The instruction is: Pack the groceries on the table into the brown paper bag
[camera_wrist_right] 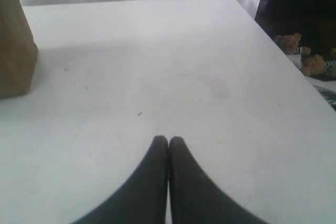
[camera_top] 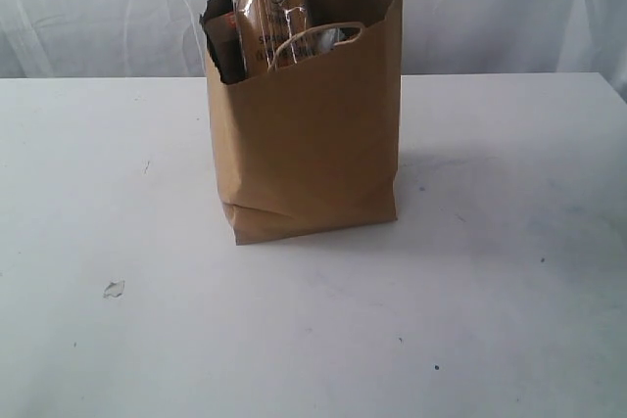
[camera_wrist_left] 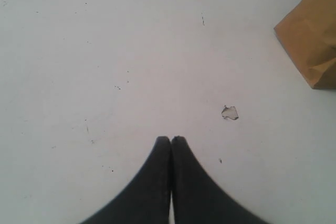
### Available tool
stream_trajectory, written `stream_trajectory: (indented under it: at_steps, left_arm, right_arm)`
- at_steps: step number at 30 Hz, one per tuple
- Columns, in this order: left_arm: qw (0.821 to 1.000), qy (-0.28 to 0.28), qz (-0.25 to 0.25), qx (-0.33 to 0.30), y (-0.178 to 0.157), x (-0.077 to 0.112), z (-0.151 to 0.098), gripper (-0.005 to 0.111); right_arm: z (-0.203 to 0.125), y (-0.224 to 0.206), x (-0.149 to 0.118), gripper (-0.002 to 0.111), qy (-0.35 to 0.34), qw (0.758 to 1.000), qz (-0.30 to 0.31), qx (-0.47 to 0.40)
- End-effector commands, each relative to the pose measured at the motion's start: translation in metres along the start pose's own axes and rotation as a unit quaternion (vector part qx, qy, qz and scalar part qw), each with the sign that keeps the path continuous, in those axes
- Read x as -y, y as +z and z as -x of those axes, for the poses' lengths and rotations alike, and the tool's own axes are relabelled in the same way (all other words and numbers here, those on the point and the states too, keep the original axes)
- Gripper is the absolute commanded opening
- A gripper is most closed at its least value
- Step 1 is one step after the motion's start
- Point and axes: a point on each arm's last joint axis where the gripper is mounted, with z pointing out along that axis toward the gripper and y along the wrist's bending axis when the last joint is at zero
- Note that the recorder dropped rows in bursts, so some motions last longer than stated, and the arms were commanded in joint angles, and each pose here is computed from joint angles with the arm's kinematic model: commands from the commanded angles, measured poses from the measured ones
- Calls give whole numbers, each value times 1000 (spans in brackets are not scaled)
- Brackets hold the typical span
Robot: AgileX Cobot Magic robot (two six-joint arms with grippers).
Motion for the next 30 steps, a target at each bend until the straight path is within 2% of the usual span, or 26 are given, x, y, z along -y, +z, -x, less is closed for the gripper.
stream_trajectory:
  at_steps: [1, 30]
  left_arm:
    - [1000, 0, -3, 1, 0, 0, -1, 0]
    - [1000, 0, -4, 1, 0, 0, -1, 0]
  right_arm:
    - [1, 1, 0, 0, -55, 998, 2, 27]
    - [0, 1, 0, 0, -54, 998, 2, 24]
